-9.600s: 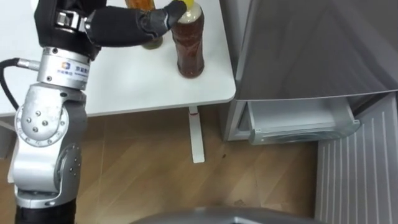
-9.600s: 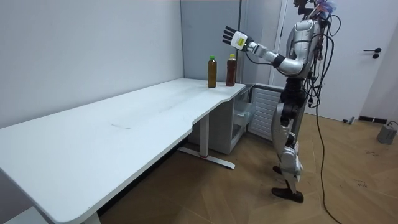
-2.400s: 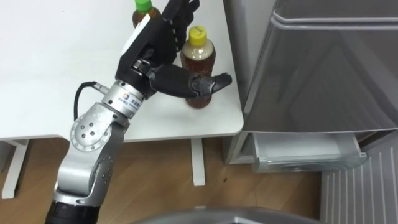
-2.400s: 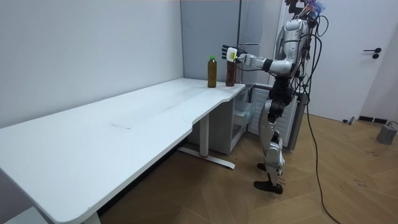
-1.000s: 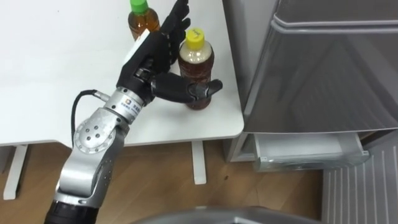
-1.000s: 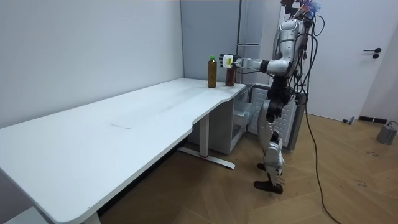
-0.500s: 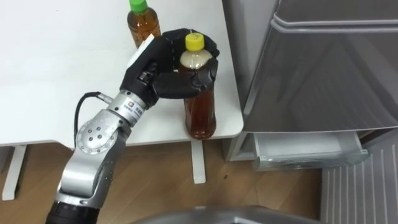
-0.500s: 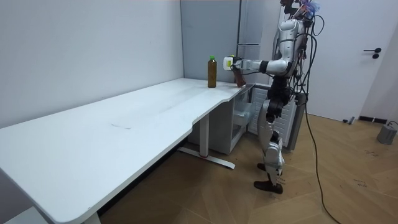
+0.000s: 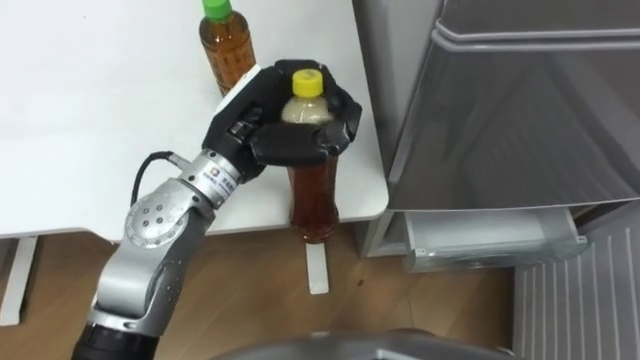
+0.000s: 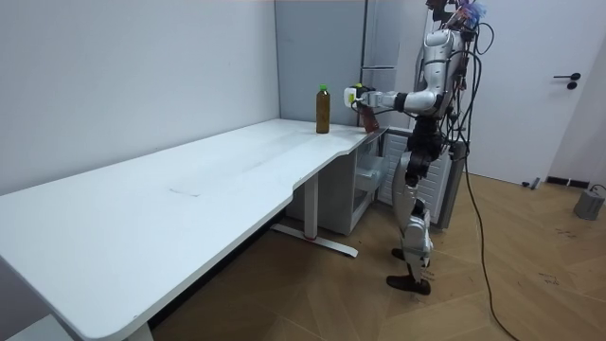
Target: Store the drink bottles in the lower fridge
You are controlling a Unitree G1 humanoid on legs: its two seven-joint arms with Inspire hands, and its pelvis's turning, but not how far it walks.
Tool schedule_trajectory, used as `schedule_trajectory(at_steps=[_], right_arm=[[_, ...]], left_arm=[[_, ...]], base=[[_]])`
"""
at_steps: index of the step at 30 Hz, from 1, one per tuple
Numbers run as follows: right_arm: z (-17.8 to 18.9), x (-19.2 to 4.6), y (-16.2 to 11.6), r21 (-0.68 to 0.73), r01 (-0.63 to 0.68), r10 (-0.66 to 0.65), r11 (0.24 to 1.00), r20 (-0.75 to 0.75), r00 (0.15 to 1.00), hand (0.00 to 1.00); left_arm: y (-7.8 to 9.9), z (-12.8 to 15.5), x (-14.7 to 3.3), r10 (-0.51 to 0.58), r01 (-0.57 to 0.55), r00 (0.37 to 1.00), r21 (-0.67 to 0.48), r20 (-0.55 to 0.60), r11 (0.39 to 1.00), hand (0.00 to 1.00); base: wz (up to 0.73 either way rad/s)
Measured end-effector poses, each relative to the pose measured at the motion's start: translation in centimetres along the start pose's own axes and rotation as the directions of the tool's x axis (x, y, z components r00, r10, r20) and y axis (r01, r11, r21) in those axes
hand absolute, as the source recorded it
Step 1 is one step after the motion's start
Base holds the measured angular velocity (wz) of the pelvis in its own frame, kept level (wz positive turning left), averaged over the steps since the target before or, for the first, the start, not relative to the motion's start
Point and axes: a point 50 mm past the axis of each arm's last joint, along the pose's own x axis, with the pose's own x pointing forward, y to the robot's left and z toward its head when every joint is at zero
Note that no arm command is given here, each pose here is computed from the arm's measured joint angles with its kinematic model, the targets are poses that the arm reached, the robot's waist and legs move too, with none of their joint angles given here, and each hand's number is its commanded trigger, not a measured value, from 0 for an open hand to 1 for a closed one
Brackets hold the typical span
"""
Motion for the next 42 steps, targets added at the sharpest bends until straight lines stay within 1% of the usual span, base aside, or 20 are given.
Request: schedule_trajectory(at_steps=[7,13,15,18,21,25,31,34,36,42], right_arm=[[0.2,0.0,-0.1,0.027,0.022,-0.022,0.999,0.008,1.0,0.0],[0.4,0.0,-0.2,0.042,0.024,-0.025,0.999,0.013,1.0,0.0],[0.3,0.0,-0.2,0.06,0.022,-0.023,0.998,0.01,1.0,0.0],[0.2,0.0,-0.2,0.061,0.027,-0.027,0.998,0.008,1.0,0.0],[0.2,0.0,-0.1,0.061,0.03,-0.03,0.998,0.005,1.0,0.0],[0.1,0.0,-0.1,0.069,0.029,-0.029,0.997,0.003,1.0,0.0],[0.4,0.0,-0.3,0.116,0.03,-0.031,0.993,0.013,0.999,0.0],[0.9,0.0,-0.5,0.151,0.029,-0.033,0.988,0.023,0.999,0.0],[1.8,0.0,-0.8,0.167,0.032,-0.042,0.986,0.058,0.997,0.0],[3.5,-0.2,-1.5,0.178,0.012,-0.036,0.984,0.13,0.991,0.0]], left_arm=[[-0.9,0.2,0.4,-0.049,0.051,0.998,-0.071,0.03,0.996,1.0],[-1.4,1.7,0.6,-0.116,0.131,0.986,-0.126,0.118,0.983,1.0],[-1.6,2.0,0.6,-0.148,0.173,0.977,-0.165,0.151,0.971,1.0],[-1.8,2.4,0.5,-0.166,0.212,0.965,-0.238,0.201,0.948,1.0],[-2.2,3.3,0.4,-0.194,0.268,0.944,-0.277,0.267,0.923,1.0],[-2.5,3.9,0.3,-0.213,0.312,0.925,-0.311,0.314,0.898,1.0],[-2.3,3.6,0.3,-0.209,0.305,0.93,-0.315,0.302,0.899,1.0],[-2.2,3.6,0.3,-0.213,0.298,0.934,-0.295,0.287,0.908,1.0],[-2.2,3.3,0.3,-0.222,0.28,0.943,-0.235,0.247,0.931,1.0],[-2.2,2.8,0.2,-0.239,0.267,0.955,-0.162,0.176,0.95,1.0]], base=[[0.01],[0.0],[0.0],[0.0],[0.04],[-0.01],[-0.02],[0.0],[0.0],[-0.01]])
